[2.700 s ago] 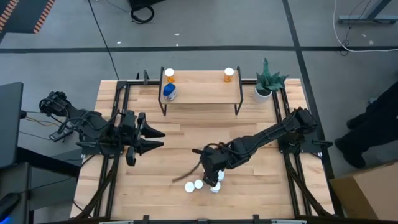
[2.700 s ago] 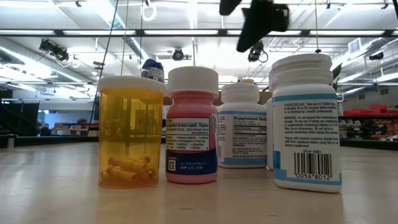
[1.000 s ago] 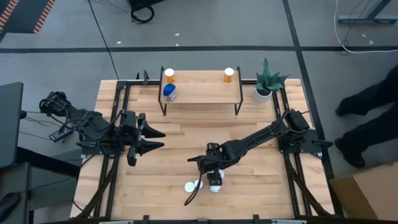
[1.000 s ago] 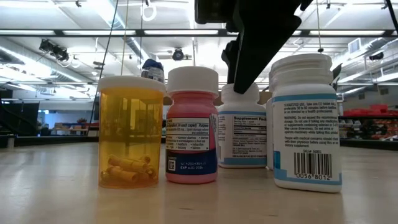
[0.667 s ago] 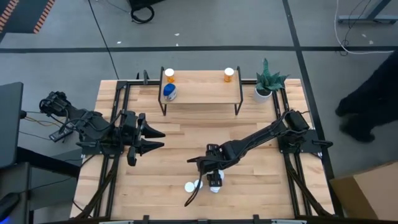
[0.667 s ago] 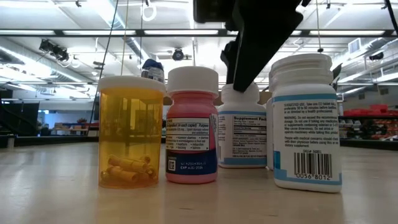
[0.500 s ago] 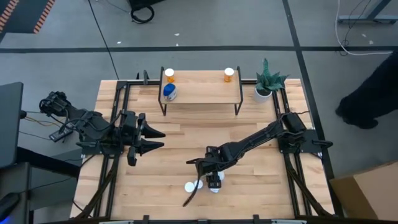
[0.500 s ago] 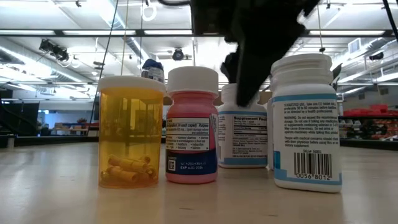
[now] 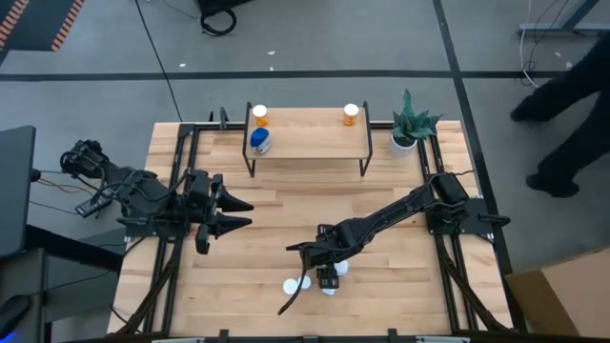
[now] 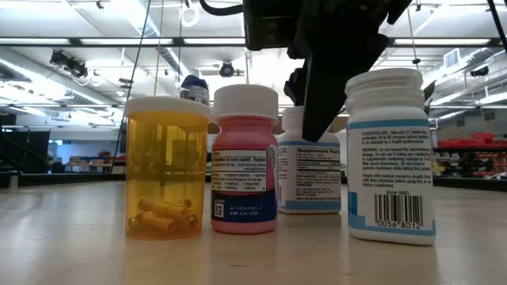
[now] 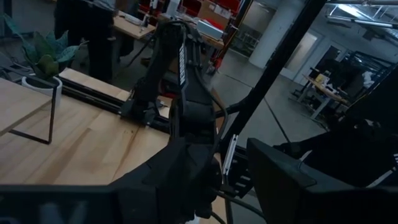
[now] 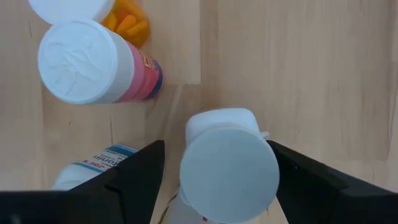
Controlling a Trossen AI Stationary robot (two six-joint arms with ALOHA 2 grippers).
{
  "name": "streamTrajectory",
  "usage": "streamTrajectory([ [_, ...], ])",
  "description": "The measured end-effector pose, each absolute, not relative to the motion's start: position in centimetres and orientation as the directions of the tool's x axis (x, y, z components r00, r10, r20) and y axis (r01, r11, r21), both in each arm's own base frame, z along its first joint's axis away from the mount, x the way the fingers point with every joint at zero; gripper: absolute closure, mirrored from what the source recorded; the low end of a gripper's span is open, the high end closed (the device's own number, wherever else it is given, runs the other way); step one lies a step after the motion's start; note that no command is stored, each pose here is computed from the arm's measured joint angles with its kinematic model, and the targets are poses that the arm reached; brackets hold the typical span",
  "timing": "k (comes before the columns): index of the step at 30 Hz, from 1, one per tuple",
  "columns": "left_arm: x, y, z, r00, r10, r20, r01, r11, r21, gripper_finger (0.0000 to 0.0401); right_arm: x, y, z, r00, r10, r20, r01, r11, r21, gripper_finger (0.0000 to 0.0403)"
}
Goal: Pick and place medicine bottles onto shelf by color
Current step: Put the top blue and white bottle on the shelf
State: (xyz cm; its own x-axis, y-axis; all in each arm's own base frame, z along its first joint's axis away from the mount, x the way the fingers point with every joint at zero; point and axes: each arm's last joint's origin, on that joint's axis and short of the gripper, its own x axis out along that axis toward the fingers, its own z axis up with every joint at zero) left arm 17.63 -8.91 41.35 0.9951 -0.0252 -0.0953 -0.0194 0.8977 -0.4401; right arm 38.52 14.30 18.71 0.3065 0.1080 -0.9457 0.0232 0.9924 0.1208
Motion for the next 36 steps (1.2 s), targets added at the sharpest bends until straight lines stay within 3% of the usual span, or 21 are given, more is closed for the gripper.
streamTrajectory([
  [18, 17.6, -8.9, 41.3, 0.995, -0.025, -0.101, -0.022, 0.899, -0.437, 0.0226, 38.9, 13.9, 20.0, 0.32, 0.11, -0.941, 0.076, 0.987, 0.141, 0.0196],
  [27, 17.6, -8.9, 41.3, 0.994, -0.025, -0.102, -0.022, 0.899, -0.437, 0.0224, 40.6, 9.7, 26.7, 0.341, 0.056, -0.938, 0.19, 0.973, 0.127, 0.0207],
  [36, 17.6, -8.9, 41.3, 0.995, -0.025, -0.098, -0.021, 0.898, -0.44, 0.0228, 40.2, -0.2, 36.1, 0.43, -0.046, -0.902, 0.411, 0.899, 0.15, 0.0206],
])
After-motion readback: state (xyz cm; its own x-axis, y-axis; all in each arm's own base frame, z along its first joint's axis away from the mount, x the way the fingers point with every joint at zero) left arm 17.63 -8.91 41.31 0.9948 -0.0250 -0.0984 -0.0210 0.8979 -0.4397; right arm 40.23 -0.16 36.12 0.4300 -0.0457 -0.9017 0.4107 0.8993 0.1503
